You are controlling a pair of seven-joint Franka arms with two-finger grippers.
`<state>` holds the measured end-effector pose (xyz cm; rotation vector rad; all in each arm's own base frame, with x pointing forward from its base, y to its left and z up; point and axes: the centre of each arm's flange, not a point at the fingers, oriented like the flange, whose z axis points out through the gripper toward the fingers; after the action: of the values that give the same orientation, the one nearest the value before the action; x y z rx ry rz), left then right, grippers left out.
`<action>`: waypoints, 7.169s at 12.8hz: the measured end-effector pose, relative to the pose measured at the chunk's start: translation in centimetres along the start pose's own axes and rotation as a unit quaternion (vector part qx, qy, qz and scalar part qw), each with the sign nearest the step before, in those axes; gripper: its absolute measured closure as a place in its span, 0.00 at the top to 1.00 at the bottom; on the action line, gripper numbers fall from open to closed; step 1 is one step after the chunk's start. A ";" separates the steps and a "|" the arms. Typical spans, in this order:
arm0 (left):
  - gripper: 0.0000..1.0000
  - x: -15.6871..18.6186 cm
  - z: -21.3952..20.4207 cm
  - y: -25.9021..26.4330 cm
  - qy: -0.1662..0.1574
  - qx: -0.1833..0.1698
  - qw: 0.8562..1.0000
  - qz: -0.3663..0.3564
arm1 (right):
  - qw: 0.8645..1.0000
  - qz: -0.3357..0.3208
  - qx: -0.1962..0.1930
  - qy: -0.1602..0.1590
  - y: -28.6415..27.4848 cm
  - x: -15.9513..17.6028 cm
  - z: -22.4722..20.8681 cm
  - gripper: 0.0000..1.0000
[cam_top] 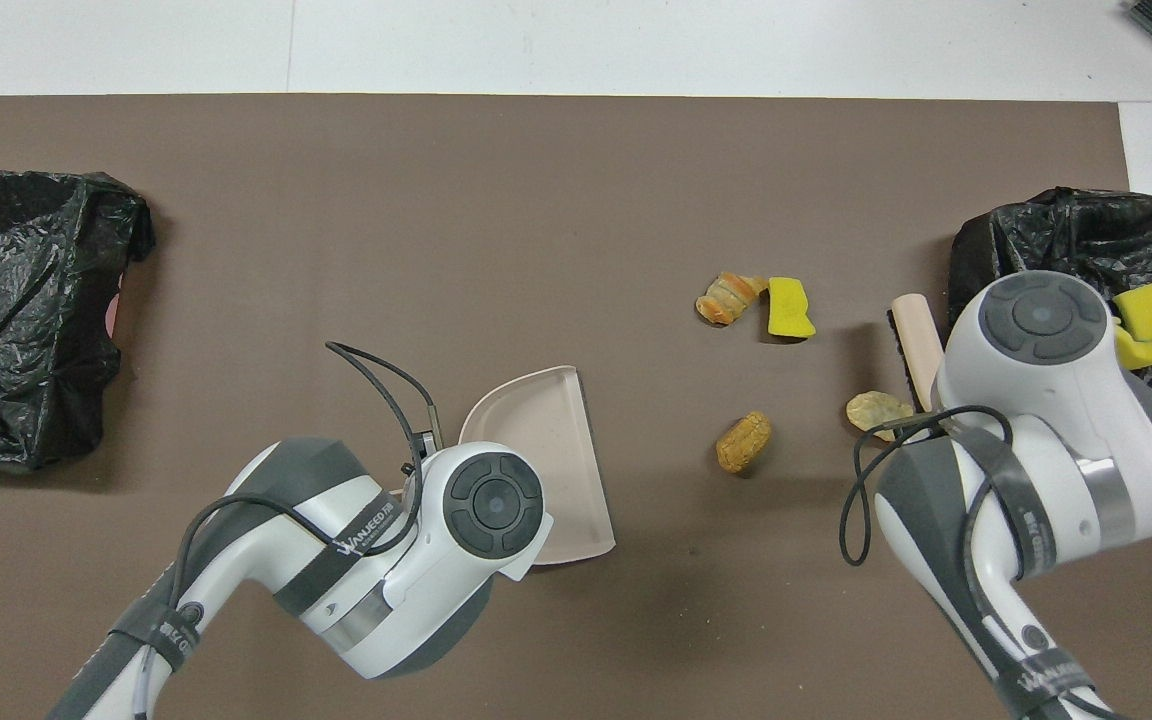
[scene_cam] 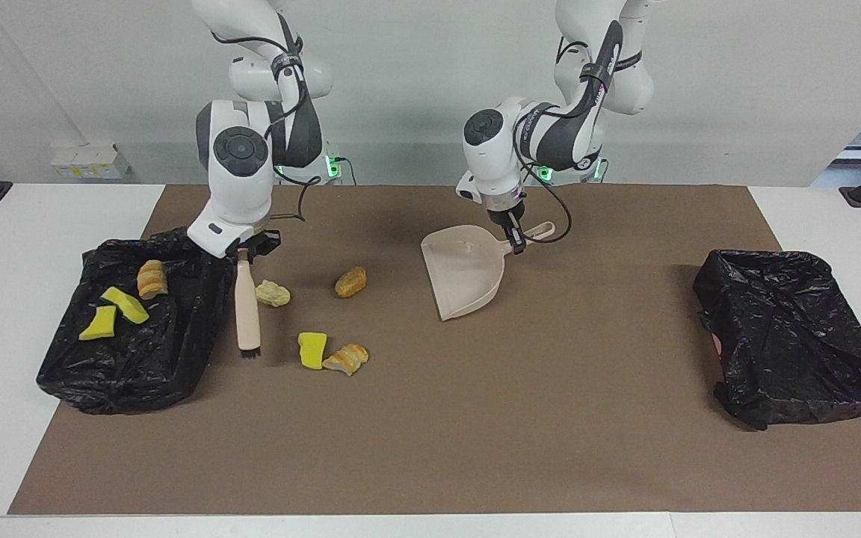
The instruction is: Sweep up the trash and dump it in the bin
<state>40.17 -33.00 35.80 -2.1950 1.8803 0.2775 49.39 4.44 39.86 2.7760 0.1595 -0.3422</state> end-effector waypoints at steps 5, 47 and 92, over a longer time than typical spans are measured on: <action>0.31 -0.1 0.1 0.0 0.001 -0.003 1.000 -0.004 | 0.999 0.011 0.009 0.033 -1.4 -3.5 4.4 0.26; 0.31 -0.5 0.8 -0.2 0.002 -0.017 0.999 -0.033 | 0.942 -0.330 0.038 0.051 -16.5 7.4 -0.7 0.26; 0.31 -0.8 1.3 -0.2 0.002 -0.028 0.996 -0.084 | 0.973 -0.055 0.225 -0.016 -31.9 -5.8 -2.6 0.26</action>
<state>40.28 -31.81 34.85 -2.3751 1.6950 0.2970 39.60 34.83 33.61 3.2131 0.2576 -0.5055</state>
